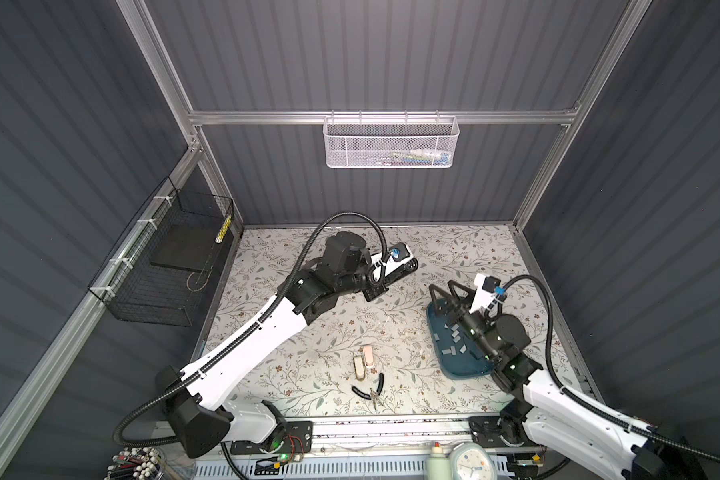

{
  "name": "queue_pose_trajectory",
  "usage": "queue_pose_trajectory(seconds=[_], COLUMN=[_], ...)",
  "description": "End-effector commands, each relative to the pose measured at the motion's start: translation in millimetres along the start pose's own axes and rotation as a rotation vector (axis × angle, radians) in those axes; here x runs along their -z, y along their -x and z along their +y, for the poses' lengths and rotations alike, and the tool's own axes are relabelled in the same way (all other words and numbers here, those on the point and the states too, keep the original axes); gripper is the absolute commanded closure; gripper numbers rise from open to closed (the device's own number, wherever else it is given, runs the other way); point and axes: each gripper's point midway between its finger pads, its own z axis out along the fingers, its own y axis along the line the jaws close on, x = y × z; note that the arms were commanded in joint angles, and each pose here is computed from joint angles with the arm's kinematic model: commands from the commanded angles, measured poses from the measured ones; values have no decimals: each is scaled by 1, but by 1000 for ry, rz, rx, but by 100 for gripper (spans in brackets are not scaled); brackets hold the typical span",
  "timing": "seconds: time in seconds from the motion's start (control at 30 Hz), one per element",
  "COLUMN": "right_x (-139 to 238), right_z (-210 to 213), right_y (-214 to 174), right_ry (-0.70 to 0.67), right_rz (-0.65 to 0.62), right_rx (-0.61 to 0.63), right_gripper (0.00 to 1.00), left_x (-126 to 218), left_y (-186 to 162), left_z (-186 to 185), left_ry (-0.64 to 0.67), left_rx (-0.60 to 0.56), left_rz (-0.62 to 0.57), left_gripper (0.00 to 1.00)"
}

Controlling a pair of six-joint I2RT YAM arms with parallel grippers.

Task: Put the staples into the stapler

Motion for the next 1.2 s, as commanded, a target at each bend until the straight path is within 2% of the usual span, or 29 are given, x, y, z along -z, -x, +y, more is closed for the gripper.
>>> queue_pose_trajectory(seconds=[0.0, 0.07, 0.2, 0.33, 0.43, 0.57, 0.87, 1.07, 1.17], right_x=[24, 28, 24, 30, 22, 18, 10, -2, -11], right_z=[46, 64, 77, 91, 93, 98, 109, 109, 107], right_y=[3, -16, -41, -54, -65, -76, -73, -74, -76], right_ry=[279, 398, 486, 582, 591, 617, 630, 605, 585], right_rz=[-95, -7, 113, 120, 191, 219, 227, 256, 274], right_rx=[275, 364, 438, 483, 488, 511, 484, 459, 447], right_gripper=[13, 18, 21, 21, 26, 32, 40, 51, 60], left_x=[-10, -18, -19, -16, -7, -1, 4, 4, 7], left_y=[-35, -55, -85, -83, -76, -73, -69, -69, -67], left_z=[-33, -50, -74, -80, -87, -90, -96, -100, -102], left_ry=[-214, -334, -497, -490, -507, -508, -525, -552, -557], left_rx=[-216, -264, -302, -337, -356, -358, -380, -379, -385], left_rz=[137, 210, 313, 243, 185, 167, 129, 125, 113], left_gripper=[100, 100, 100, 100, 100, 100, 100, 100, 100])
